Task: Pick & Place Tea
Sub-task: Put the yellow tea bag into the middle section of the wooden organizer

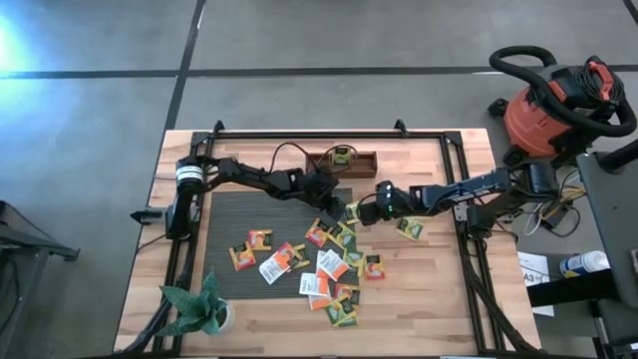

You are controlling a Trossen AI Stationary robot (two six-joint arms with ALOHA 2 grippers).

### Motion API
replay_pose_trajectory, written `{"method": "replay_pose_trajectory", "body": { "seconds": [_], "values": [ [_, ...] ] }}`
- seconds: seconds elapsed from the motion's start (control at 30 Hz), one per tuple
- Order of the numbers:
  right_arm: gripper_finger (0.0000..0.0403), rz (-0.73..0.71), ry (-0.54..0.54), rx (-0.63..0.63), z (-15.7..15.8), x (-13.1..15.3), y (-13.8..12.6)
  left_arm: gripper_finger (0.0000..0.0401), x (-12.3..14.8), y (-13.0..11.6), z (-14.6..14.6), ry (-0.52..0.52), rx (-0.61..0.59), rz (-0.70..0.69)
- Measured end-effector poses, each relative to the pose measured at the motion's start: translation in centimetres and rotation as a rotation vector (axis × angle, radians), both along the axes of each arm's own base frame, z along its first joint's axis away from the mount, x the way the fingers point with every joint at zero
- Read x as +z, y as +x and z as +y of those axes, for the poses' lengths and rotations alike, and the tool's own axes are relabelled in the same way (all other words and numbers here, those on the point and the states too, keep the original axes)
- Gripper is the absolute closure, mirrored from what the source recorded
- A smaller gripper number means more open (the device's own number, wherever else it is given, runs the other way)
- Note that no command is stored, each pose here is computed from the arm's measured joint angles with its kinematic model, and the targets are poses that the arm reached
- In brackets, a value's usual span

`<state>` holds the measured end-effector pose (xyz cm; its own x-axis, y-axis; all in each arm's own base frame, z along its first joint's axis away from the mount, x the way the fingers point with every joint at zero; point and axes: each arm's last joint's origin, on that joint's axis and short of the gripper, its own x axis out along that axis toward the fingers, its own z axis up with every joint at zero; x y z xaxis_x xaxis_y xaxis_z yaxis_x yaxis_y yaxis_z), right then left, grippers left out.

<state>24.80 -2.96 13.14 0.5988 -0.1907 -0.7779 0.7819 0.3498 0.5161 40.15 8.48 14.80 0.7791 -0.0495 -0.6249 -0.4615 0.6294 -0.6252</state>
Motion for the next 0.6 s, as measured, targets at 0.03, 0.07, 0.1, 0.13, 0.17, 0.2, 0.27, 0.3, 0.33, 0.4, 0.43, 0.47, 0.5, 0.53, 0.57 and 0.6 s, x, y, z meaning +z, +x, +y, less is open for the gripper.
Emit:
{"method": "replay_pose_trajectory", "body": {
  "seconds": [0.03, 0.07, 0.1, 0.13, 0.17, 0.2, 0.27, 0.3, 0.33, 0.4, 0.43, 0.47, 0.5, 0.53, 0.57, 0.6],
  "values": [
    [0.0335, 0.015, 0.009, 0.005, 0.0, -0.4, 0.0, 0.0321, 0.0, 0.0, 0.0, -0.004, 0.004, -0.003],
    [0.0335, 0.029, 0.016, 0.009, 0.0, -0.8, 0.1, 0.0321, -0.1, -0.1, 0.0, -0.005, 0.007, 0.0],
    [0.0335, 0.026, 0.017, 0.011, 0.0, -1.2, 0.4, 0.0321, -0.2, -0.1, 0.0, -0.004, 0.009, 0.003],
    [0.0335, 0.014, 0.019, 0.015, 0.0, -1.6, 0.7, 0.0321, -0.2, -0.1, 0.0, -0.004, 0.008, 0.004],
    [0.0335, 0.003, 0.022, 0.018, 0.0, -1.9, 0.9, 0.0321, -0.2, -0.1, 0.0, -0.003, 0.009, 0.005],
    [0.0335, -0.008, 0.028, 0.024, 0.0, -2.1, 1.2, 0.0321, -0.2, -0.1, 0.0, 0.0, 0.012, 0.005],
    [0.0336, -0.019, 0.044, 0.023, -0.1, -2.7, 1.6, 0.0321, -0.2, -0.2, 0.0, 0.003, 0.019, 0.009],
    [0.0338, -0.012, 0.055, 0.017, -0.1, -2.9, 1.6, 0.0321, -0.3, -0.2, 0.1, 0.005, 0.029, 0.014],
    [0.0339, -0.004, 0.062, 0.016, -0.1, -3.1, 1.7, 0.0321, -0.3, -0.2, 0.1, 0.012, 0.04, 0.018],
    [0.0341, 0.004, 0.069, 0.018, 0.0, -3.3, 1.6, 0.0321, -0.4, -0.3, 0.2, 0.026, 0.063, 0.038],
    [0.0342, 0.005, 0.069, 0.018, -0.1, -3.3, 1.6, 0.0321, -0.5, -0.4, 0.3, 0.029, 0.076, 0.052],
    [0.0343, 0.004, 0.069, 0.018, 0.0, -3.3, 1.6, 0.0321, -0.6, -0.5, 0.3, 0.027, 0.088, 0.069],
    [0.0344, 0.003, 0.07, 0.018, 0.0, -3.2, 1.6, 0.0321, -0.7, -0.6, 0.3, 0.031, 0.101, 0.086],
    [0.0344, 0.002, 0.071, 0.02, 0.0, -3.1, 1.6, 0.0321, -0.8, -0.7, 0.4, 0.03, 0.111, 0.101],
    [0.0344, 0.0, 0.071, 0.02, 0.0, -3.0, 1.5, 0.0321, -0.9, -0.8, 0.4, 0.029, 0.115, 0.108],
    [0.0344, 0.001, 0.071, 0.021, 0.0, -3.0, 1.5, 0.0321, -0.9, -0.8, 0.5, 0.024, 0.12, 0.109]
  ]
}}
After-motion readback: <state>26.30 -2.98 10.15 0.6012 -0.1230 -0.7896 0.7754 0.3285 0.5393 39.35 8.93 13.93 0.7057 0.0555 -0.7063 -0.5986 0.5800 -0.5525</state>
